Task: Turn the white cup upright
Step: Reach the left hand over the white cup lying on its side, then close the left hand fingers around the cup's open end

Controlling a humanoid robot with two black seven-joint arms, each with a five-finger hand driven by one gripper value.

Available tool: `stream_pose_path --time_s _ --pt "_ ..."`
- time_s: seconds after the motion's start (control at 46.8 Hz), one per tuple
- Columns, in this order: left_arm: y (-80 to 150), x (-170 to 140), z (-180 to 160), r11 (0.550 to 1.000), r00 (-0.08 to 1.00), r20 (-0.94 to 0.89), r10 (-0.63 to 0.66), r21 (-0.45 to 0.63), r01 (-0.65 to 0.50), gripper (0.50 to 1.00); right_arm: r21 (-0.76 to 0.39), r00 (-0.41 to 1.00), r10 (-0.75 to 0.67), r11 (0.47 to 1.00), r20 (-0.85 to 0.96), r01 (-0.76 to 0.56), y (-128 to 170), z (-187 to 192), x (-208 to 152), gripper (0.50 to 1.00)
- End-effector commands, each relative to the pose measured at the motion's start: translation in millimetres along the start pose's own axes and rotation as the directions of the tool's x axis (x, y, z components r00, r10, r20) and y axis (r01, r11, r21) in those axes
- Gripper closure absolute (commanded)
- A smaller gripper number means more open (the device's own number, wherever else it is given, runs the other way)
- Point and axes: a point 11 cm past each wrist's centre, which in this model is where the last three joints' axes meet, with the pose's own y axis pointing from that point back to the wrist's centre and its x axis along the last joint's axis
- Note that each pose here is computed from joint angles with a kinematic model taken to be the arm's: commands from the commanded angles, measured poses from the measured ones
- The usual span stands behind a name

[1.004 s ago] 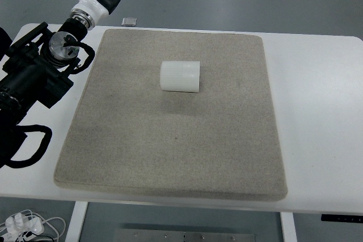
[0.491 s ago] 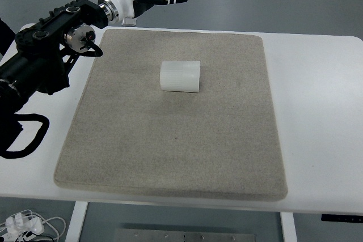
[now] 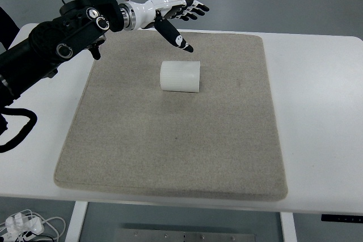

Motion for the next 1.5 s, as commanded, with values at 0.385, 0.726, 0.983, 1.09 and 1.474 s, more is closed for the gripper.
stream_pose_path --time_s 0.385,0.726,0.983,1.09,1.474 --pt "7 -26 -8 0.987 0.974 0.188 -0.129 0.121 0.107 0.508 0.0 1.0 0.0 1.0 0.002 0.0 0 0 0 0.548" --pt "3 -39 -16 0.975 0.968 0.19 -0.165 0.177 0.132 0.51 0.0 1.0 0.0 1.0 0.0 0.0 0 0 0 0.548" --pt "-9 -54 -19 0.969 0.962 0.198 -0.188 0.2 0.148 0.516 0.0 1.0 0.0 1.0 0.0 0.0 0 0 0 0.548" --pt "-15 -59 -17 0.968 0.961 0.197 -0.193 0.2 0.153 0.516 0.0 1.0 0.0 1.0 0.0 0.0 0 0 0 0.548" --pt "-24 -73 -19 0.96 0.955 0.202 -0.218 0.22 0.173 0.529 0.0 1.0 0.0 1.0 0.0 0.0 0 0 0 0.548"
